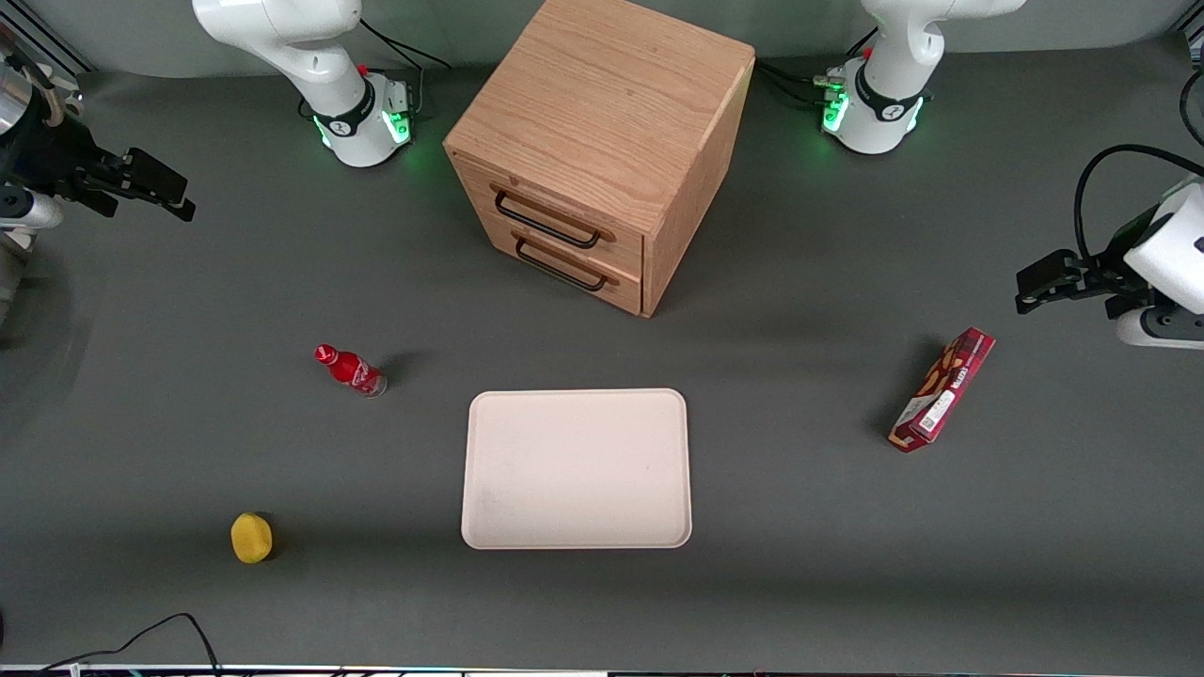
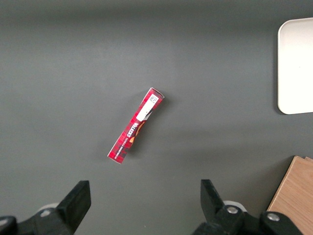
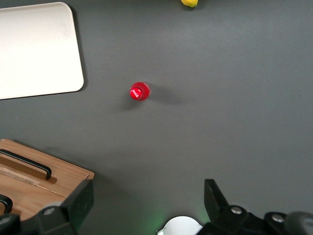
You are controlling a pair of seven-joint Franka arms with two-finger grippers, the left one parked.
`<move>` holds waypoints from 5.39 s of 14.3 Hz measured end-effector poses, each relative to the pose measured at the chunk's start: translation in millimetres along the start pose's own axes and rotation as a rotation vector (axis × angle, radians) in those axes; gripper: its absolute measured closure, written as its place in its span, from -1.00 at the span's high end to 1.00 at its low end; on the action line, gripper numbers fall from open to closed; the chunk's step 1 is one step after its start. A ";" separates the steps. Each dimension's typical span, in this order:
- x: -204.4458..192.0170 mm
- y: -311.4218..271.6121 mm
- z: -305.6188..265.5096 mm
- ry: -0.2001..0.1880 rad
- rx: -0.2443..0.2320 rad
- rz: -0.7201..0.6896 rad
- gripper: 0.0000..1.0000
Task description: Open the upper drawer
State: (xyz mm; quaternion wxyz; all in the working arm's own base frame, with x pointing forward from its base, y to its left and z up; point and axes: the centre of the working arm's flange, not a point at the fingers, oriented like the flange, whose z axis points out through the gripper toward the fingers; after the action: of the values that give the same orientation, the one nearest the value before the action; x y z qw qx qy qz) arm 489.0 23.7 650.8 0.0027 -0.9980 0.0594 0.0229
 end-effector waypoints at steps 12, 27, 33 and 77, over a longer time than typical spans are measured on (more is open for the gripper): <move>-18.5 -53.8 -26.5 0.020 0.018 -0.104 1.00; -7.4 -284.1 109.9 -0.210 0.364 -0.970 1.00; -32.7 -321.2 189.0 -0.211 0.396 -1.008 1.00; 125.7 -254.6 266.7 -0.097 0.377 -0.968 1.00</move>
State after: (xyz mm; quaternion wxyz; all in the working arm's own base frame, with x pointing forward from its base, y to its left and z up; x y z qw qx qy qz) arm 631.8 263.8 379.2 0.1954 -0.8912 -0.4058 0.0544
